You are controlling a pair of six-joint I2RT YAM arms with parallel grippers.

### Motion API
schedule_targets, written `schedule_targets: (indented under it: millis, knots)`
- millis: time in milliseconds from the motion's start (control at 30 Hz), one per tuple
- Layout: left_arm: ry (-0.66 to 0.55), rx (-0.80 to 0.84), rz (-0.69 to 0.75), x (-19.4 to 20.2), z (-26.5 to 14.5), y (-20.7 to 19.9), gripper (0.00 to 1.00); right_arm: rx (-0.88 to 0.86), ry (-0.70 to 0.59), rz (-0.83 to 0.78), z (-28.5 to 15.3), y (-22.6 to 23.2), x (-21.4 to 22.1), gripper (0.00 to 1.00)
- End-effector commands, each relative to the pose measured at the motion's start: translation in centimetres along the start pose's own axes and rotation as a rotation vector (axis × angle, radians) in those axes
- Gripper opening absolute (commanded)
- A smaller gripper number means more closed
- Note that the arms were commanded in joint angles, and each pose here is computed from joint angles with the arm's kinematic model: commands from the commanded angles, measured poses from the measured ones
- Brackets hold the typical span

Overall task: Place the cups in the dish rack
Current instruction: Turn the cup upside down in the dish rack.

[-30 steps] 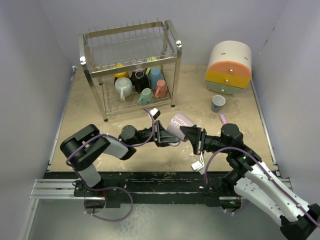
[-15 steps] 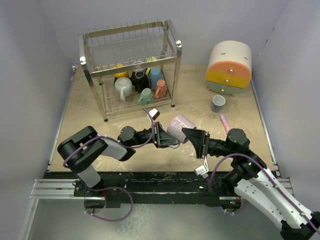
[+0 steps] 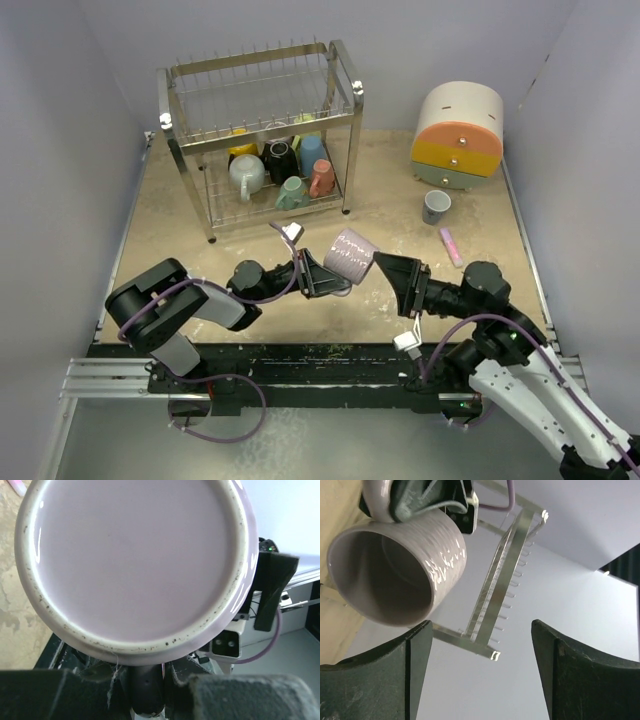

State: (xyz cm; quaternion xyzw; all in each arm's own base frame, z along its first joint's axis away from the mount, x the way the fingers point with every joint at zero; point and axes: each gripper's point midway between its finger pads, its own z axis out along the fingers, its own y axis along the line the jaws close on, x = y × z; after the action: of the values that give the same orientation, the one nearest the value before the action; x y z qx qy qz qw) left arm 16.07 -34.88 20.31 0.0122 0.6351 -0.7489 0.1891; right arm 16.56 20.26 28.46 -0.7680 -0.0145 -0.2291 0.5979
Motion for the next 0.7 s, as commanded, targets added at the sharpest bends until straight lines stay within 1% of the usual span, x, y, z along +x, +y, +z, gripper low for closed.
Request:
schedule_targets:
  millis: [0,100,167,200,267,333,500,633,667]
  knots:
    - [-0.103,0.199,0.226,-1.9,-0.1,-5.6,0.00,0.006,0.121,0.150,-1.2,-2.5,3.4,0.81]
    - [-0.114,0.191,0.251,-2.0,-0.1,-5.2,0.00,-0.019,0.192,0.345,-1.2,-2.7,5.6,0.81]
    - [-0.117,0.185,0.264,-2.1,-0.1,-5.0,0.00,-0.030,0.207,0.521,-0.7,-2.9,6.5,0.82]
    - [-0.117,0.184,0.271,-2.1,-0.1,-4.9,0.00,-0.029,0.246,0.607,-0.6,-2.9,7.5,0.82]
    - [-0.116,0.183,0.295,-2.0,-0.1,-4.9,0.00,-0.018,0.310,0.709,-0.6,-3.0,9.0,0.83]
    - [-0.119,0.179,0.317,-2.0,-0.2,-4.7,0.00,-0.037,0.338,0.818,-0.4,-2.4,9.2,0.86]
    - [-0.139,0.174,0.375,-2.0,-0.8,-4.7,0.00,-0.129,0.419,1.156,0.1,-0.7,10.2,0.86]
    - [-0.163,0.184,0.441,-2.0,-1.6,-5.4,0.00,-0.176,0.409,1.363,0.2,-0.8,10.4,0.84]
    - [-0.171,0.184,0.461,-2.0,-1.8,-5.5,0.00,-0.196,0.411,1.437,0.1,-0.8,10.6,0.83]
